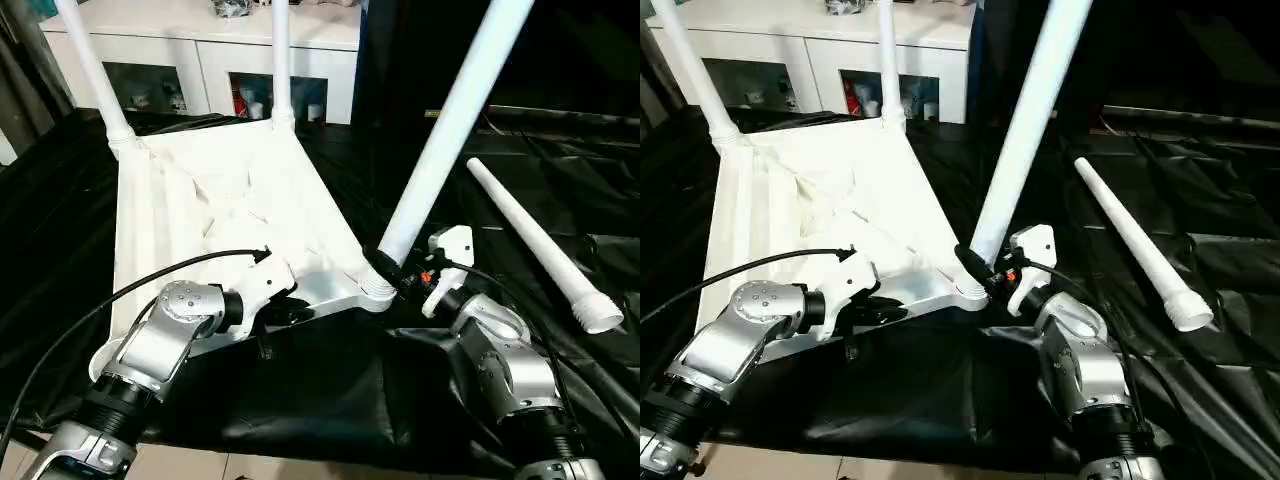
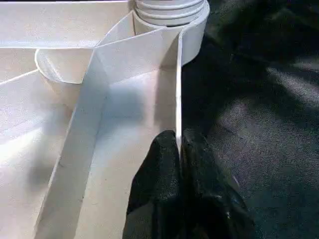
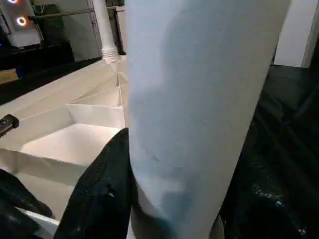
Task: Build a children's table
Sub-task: Insert table leg to table base
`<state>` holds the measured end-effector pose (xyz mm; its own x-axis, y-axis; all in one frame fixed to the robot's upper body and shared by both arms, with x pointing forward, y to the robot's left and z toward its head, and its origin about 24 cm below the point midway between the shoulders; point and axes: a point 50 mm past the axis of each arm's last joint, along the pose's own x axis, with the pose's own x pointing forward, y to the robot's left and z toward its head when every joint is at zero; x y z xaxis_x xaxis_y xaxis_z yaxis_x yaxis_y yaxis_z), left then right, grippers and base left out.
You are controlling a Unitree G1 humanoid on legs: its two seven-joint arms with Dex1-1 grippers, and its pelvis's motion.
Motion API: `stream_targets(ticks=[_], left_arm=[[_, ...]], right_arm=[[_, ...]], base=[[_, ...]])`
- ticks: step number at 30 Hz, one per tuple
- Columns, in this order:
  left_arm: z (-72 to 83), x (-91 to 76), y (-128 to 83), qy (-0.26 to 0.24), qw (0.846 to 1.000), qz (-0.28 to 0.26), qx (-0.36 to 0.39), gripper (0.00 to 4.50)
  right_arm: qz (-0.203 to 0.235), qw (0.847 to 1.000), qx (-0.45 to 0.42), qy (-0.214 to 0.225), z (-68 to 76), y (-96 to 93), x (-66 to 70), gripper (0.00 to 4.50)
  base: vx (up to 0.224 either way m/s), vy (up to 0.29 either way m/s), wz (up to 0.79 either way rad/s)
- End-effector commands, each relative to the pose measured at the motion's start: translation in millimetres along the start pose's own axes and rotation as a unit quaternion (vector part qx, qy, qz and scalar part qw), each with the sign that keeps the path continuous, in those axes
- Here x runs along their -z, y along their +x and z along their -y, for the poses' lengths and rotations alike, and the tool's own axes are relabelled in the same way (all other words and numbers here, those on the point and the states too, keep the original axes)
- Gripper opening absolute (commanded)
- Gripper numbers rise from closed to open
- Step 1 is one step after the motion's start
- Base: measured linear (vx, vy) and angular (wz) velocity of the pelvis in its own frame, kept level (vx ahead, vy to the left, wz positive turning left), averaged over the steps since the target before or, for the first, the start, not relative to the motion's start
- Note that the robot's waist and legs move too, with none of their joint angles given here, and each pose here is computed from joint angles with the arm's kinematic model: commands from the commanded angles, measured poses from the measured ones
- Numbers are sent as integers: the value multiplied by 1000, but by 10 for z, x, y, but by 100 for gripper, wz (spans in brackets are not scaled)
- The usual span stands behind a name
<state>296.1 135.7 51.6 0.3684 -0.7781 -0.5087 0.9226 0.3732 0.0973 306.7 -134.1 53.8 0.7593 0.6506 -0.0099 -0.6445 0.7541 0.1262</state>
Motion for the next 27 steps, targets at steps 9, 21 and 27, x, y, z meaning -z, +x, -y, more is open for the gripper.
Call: stream_targets(ticks=[9, 21, 27], left_arm=[[-89, -167, -35, 37, 999, 31, -6, 0], [-97, -166, -49, 43, 999, 32, -6, 0], [-90, -155, -50, 45, 999, 29, 1, 0]], right_arm=[[-113, 987, -112, 11, -19, -23, 168, 190], [-131, 983, -128, 17, 26, -126, 268, 190], [-125, 987, -99, 1, 125, -70, 160, 190]], base=[[0, 0, 0], [0, 0, 0], [0, 0, 0]])
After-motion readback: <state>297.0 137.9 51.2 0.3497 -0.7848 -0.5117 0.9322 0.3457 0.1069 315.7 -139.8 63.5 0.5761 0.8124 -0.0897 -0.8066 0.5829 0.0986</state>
